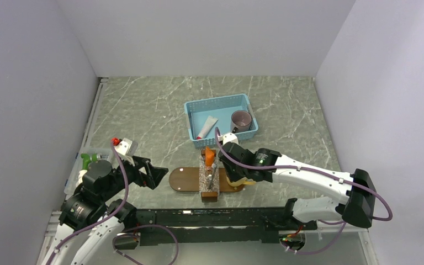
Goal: Prepare toiletry sets of a toothbrush and toothpaste on the tray
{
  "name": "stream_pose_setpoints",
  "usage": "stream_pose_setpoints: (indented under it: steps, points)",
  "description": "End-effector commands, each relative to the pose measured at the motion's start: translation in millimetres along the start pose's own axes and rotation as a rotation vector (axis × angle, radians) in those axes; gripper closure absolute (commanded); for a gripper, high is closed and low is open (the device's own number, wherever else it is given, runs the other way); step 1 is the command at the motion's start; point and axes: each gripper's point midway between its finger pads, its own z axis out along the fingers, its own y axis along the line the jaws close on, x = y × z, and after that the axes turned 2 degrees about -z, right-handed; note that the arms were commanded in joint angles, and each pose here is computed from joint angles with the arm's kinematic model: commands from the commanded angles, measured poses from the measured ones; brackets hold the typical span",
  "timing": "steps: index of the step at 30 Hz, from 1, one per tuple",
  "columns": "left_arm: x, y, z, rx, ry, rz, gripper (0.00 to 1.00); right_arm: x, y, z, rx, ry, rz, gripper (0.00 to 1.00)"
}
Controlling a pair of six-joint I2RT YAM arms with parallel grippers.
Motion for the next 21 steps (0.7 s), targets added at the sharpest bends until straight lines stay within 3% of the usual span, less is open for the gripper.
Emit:
stream_pose_setpoints:
  steps: [1, 10, 21]
  points:
    - [-5.5, -0.7, 1.4, 0.004, -0.025, 0.005, 0.01, -18.4, 6.9, 0.3, -0.004, -0.074, 0.015, 1.00]
    - [-5.9, -1.1, 1.2, 0.006, -0.027, 0.004, 0.01, -15.7, 6.8, 3.8, 0.013, -0.065, 0.009, 0.92]
    - [-5.7, -1.1, 1.2, 0.006, -0.027, 0.004, 0.01, -26.0, 7.9, -6.6, 0.009, -0.097, 0.018, 0.71]
